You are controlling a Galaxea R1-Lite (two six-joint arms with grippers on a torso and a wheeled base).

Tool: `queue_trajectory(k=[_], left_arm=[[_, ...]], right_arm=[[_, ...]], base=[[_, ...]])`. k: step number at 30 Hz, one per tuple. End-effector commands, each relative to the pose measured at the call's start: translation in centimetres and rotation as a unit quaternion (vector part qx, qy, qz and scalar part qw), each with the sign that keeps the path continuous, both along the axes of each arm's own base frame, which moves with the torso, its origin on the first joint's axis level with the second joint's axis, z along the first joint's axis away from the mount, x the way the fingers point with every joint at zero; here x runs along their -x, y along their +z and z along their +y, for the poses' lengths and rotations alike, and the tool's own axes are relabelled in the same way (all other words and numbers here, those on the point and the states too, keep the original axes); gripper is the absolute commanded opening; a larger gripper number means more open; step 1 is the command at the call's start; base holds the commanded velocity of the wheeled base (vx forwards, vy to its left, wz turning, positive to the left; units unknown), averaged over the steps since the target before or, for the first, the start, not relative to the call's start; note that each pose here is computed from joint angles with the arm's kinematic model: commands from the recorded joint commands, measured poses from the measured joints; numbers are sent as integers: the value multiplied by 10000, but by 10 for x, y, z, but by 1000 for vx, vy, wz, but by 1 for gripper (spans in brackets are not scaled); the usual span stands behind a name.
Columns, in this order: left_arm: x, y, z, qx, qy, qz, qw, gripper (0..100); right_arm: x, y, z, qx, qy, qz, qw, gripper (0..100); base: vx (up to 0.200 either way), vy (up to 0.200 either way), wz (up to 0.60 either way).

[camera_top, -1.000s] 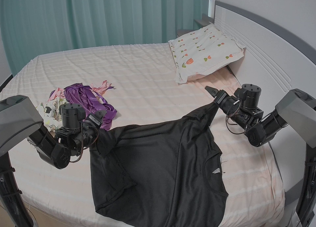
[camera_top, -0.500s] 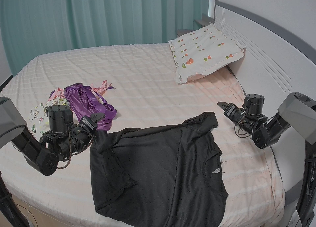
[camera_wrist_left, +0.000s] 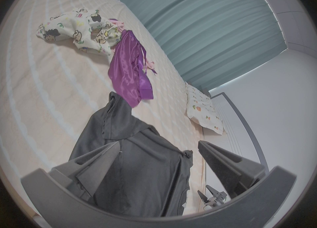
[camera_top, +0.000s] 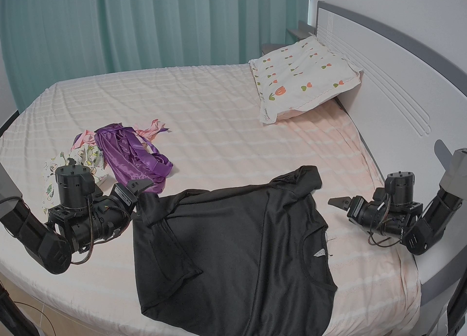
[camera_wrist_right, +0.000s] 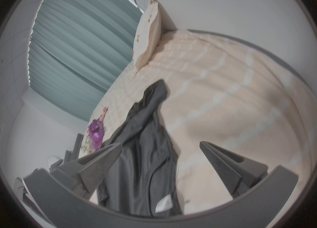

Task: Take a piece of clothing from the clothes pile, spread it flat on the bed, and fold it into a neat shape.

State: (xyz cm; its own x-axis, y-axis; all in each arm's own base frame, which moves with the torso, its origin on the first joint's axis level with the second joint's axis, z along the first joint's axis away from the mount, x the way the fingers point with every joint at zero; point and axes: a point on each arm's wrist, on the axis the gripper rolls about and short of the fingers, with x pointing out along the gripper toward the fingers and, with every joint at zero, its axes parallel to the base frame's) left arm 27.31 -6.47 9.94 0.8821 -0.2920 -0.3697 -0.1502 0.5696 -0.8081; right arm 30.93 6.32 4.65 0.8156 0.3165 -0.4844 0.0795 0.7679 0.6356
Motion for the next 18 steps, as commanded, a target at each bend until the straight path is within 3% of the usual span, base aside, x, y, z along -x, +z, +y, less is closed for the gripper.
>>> queue_trajectory(k=[1,4,8,12,18], left_arm=[[12,-9,-5,39,-340,255,9991,100],[12,-15,-6,118,-585,385,9975,100],[11,-14,-7,119,-589,344,9976,100],[11,-14,-6,118,-581,352,9976,100],[9,-17,-6,109,-572,397,9975,100]], right_arm=[[24,-5,0,-271,394,307,9984,100],[16,-19,10,-303,540,220,9978,100],[-6,-41,16,-264,445,-59,9986,100],[-15,-57,26,-174,426,-15,9989,100],[-31,-62,31,-156,377,-179,9990,100]], base=[[0,0,0],[0,0,0],[0,0,0],[0,0,0],[0,0,0]])
